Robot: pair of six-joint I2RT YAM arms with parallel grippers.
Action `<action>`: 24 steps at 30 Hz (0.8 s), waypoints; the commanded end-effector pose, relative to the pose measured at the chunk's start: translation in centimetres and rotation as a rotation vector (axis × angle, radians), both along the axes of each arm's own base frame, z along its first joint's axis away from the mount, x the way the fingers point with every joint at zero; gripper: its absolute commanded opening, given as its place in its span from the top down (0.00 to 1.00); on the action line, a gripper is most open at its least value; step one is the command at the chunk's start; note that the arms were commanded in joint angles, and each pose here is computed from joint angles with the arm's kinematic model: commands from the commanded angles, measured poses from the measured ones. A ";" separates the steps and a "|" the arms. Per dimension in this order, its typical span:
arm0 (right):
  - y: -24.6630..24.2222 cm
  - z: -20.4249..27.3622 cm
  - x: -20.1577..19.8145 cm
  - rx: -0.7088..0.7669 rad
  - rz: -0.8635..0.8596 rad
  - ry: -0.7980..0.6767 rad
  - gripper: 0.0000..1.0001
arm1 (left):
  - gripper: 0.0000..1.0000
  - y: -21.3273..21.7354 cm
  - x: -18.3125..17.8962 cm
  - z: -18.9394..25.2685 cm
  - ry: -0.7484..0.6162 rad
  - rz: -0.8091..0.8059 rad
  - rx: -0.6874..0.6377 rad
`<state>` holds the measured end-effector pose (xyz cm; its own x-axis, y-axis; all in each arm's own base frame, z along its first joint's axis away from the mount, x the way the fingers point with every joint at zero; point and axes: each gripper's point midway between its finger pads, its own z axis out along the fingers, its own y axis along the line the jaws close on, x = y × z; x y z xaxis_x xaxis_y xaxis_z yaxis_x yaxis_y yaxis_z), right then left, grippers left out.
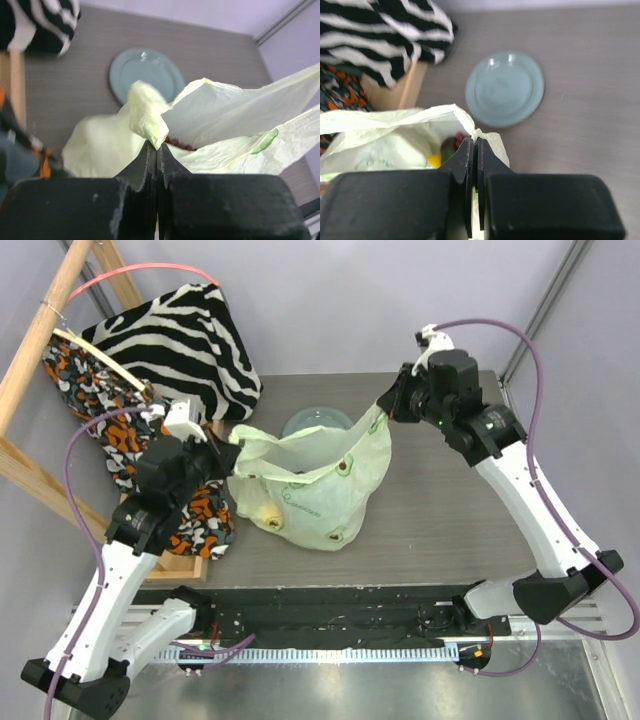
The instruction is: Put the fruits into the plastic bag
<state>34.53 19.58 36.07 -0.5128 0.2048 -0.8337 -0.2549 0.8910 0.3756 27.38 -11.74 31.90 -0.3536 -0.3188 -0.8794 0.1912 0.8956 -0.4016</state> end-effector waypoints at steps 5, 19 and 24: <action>-4.7 14.7 -0.2 -0.038 -0.147 -0.379 0.99 | 1.00 -1.7 -0.3 12.7 -0.261 -0.121 -0.052; -7.4 3.5 1.0 -0.195 -0.268 -0.162 0.99 | 1.00 -4.0 1.5 5.0 -0.056 -0.170 -0.089; -7.8 3.7 1.2 -0.194 -0.284 -0.166 0.99 | 1.00 -3.4 1.7 5.2 -0.070 -0.142 -0.075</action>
<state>35.69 12.94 36.30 -0.4179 0.0861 -0.9044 -0.0691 0.9896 0.1261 29.30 -15.39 34.21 -0.4173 -0.3042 -0.8563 0.3070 0.8397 -0.4479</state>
